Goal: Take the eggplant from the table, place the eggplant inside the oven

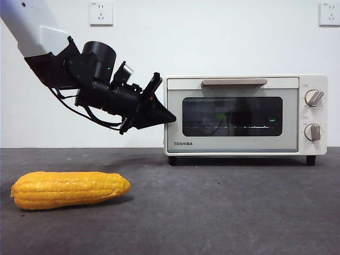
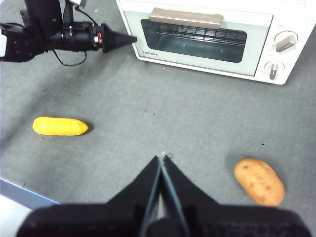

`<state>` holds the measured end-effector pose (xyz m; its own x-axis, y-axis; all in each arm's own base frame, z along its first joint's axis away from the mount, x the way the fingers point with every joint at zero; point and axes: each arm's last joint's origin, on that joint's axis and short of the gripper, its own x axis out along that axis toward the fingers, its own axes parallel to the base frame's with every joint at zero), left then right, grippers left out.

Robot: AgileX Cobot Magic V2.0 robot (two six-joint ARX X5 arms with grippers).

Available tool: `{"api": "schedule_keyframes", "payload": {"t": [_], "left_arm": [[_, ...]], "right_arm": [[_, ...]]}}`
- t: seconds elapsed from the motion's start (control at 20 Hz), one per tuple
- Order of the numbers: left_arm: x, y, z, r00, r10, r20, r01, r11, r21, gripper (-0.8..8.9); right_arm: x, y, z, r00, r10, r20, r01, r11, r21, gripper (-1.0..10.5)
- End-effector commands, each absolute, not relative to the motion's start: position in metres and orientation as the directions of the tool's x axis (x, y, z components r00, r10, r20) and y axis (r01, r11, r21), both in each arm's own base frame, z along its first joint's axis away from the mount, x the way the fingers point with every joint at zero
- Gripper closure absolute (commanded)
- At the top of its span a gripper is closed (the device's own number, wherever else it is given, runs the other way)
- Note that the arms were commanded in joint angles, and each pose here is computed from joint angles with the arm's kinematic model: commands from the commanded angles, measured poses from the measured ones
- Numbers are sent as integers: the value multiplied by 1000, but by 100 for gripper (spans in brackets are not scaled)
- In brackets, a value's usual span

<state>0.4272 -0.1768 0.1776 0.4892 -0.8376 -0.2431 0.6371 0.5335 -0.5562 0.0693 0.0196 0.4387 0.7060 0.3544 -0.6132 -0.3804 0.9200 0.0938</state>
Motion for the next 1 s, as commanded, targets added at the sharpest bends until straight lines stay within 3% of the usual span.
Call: {"api": "schedule_keyframes", "payload": {"t": [0.05,0.25,0.45,0.65,1.0], "left_arm": [[428,-176,183,497,-837,-229,644,532,-550,820],[419,-174,206,475,-846,-244,666,527,-528,820],[393,-169,250,481,-818,-316,691,575,-438,820],[347,-162,307,522,-766,-375,696,637,-332,820],[244,-142,396,628,-692,-357,666,715,-214,820]], "right_arm": [[68,20,436,691,355,-630,-389,917,91,958],[68,20,436,690,356,-630,-391,916,88,958],[68,20,436,690,355,-631,-394,915,85,958],[69,20,436,689,355,-632,-394,915,85,958],[69,20,436,689,355,-632,-395,915,83,958]]}}
